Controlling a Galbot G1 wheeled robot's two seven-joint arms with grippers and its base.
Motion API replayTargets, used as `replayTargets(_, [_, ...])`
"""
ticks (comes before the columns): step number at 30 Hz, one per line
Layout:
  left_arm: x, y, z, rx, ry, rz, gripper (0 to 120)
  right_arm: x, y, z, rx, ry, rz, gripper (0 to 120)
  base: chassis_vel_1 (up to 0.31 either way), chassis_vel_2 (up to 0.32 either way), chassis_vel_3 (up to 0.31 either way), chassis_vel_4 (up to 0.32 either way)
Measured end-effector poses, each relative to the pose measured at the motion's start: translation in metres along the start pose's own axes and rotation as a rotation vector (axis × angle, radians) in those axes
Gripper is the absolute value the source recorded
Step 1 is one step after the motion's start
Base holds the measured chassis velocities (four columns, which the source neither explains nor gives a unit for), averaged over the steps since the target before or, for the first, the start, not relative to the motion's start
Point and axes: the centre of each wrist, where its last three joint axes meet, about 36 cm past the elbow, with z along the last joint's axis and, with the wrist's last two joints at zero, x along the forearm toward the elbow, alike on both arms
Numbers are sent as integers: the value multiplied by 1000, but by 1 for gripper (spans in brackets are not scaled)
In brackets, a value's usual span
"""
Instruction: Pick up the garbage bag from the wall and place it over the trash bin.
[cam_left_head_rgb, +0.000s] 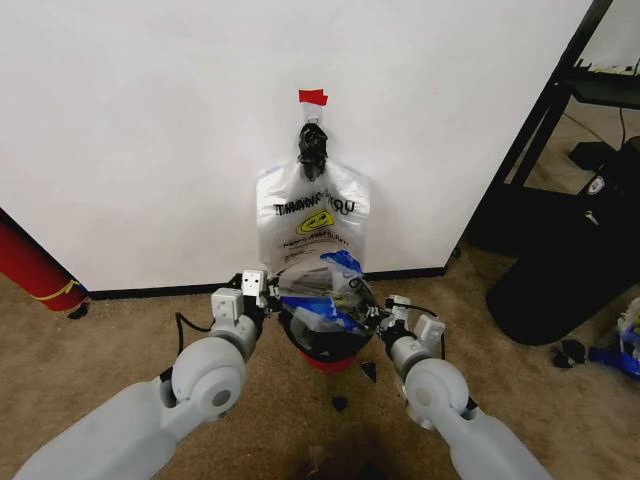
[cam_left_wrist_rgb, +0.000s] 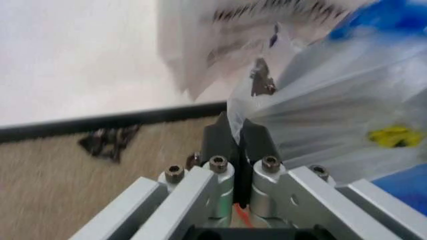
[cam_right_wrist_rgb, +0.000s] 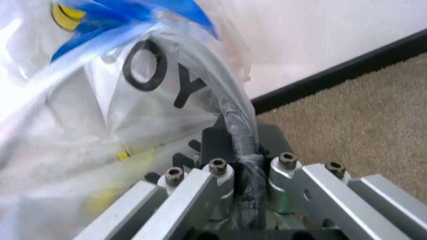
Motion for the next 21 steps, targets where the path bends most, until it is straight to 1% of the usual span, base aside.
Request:
replayTargets(5, [6, 4, -1, 28, 31, -9, 0, 7, -4, 1, -2, -12, 6, 1, 0, 0, 0, 0])
replayTargets(11, [11, 2, -6, 48, 20, -4, 0, 16, -6, 7, 10, -22, -12, 1, 0, 0, 0, 0])
replayTargets(17, [25, 1, -16, 53, -3, 64, 0, 23, -8, 16, 33, -26, -25, 1, 0, 0, 0, 0])
replayTargets(21, [44, 2, -29, 29, -13, 123, 18, 22, -13, 20, 57, -44, -21, 1, 0, 0, 0, 0])
